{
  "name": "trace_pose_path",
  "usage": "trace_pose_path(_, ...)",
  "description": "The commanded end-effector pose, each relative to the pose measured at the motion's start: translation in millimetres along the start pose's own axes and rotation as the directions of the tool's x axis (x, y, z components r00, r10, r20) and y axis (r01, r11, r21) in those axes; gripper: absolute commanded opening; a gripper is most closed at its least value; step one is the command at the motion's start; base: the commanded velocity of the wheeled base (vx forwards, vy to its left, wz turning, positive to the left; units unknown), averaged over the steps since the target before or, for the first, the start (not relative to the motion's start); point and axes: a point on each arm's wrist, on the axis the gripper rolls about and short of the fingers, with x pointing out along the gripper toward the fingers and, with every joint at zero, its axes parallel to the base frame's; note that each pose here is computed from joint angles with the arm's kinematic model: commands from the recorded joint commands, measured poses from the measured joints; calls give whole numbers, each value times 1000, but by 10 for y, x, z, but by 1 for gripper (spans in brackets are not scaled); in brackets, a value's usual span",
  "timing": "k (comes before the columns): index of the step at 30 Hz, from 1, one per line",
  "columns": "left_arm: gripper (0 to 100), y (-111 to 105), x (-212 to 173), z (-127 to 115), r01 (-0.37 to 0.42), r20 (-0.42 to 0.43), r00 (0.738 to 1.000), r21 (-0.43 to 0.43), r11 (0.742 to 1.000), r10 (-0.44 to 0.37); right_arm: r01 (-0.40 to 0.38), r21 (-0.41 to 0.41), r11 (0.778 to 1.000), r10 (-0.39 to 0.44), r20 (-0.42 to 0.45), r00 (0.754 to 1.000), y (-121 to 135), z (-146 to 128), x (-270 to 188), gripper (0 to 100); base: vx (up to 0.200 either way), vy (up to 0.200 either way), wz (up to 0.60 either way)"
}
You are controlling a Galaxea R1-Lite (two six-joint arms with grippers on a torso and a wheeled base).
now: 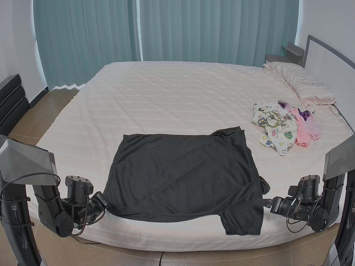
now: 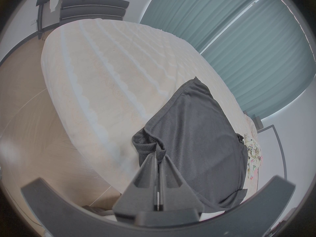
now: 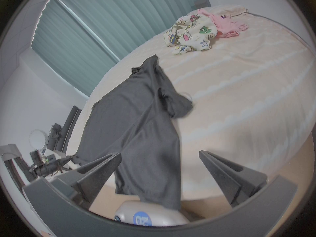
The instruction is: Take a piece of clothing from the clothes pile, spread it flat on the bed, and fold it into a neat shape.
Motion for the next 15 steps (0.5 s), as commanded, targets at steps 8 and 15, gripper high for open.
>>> trace_pose_path(8,0,54,-6,-23,-17,-19,1000,-19,1000,17,2,0,1000,-2,-201,980,143,-558,-91,100,0,0,0)
trace_pose_path(15,0,50,-4,-22,-12,-25,1000,-20,1000,11,35,-17,999,-38,-239,970,106,-657,-43,100,0,0,0)
